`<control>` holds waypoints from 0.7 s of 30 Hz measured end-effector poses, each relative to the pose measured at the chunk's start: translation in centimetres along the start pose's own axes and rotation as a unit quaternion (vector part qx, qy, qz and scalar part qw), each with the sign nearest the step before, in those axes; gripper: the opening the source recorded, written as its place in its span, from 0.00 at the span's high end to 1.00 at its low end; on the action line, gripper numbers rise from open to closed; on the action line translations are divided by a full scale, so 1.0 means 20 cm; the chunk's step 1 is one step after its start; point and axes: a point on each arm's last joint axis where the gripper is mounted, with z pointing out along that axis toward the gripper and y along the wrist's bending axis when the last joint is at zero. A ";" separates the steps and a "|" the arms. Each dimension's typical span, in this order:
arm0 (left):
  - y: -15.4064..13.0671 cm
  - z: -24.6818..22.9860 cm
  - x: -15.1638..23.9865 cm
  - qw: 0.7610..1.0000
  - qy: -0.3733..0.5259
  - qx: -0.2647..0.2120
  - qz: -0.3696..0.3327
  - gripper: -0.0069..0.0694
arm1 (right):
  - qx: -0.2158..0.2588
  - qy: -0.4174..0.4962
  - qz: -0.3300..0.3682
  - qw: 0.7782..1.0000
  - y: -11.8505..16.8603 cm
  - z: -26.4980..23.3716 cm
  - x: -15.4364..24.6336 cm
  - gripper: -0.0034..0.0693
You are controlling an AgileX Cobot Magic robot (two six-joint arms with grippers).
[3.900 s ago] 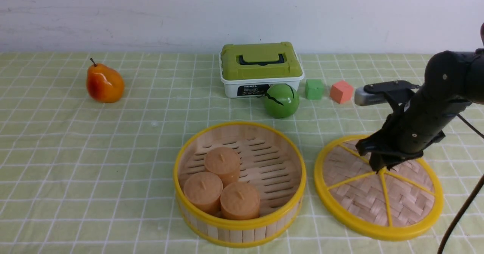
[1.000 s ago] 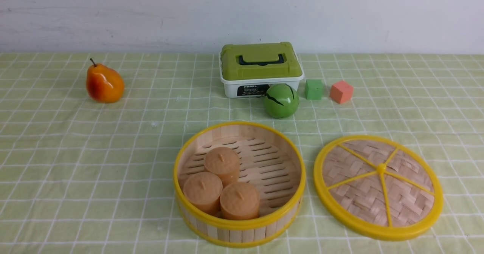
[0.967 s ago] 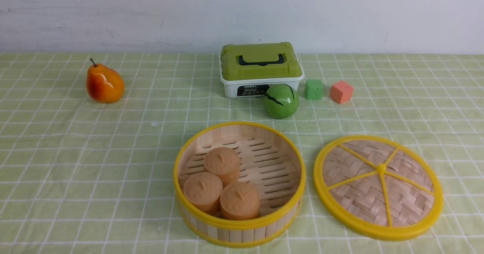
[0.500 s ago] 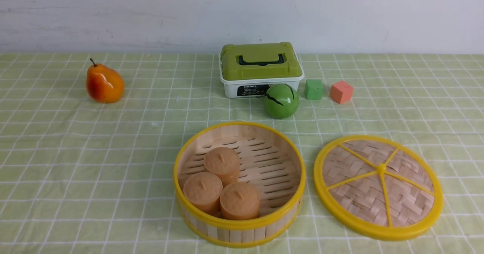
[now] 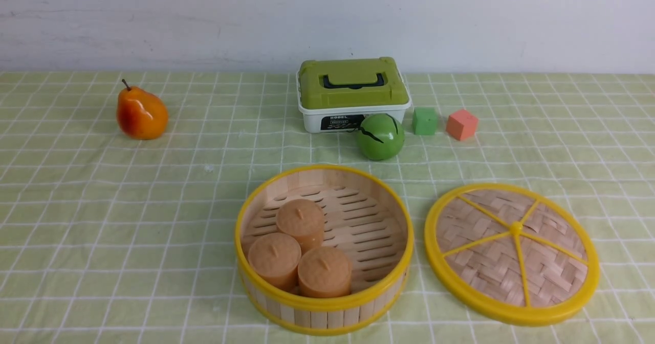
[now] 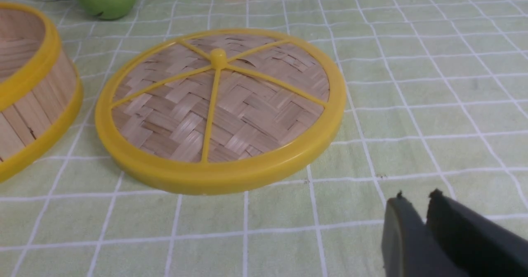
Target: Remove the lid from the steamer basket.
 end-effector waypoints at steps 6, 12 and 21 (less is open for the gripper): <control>0.00 0.00 0.00 1.000 0.000 0.000 0.000 0.60 | 0.000 0.000 0.000 1.000 0.00 0.00 0.00 0.85; 0.00 0.00 0.00 1.000 0.000 0.000 0.000 0.60 | 0.000 0.000 0.000 1.000 0.00 0.00 0.00 0.84; 0.00 0.00 0.00 1.000 0.000 0.000 0.000 0.60 | 0.000 0.000 0.000 1.000 0.00 0.00 0.00 0.82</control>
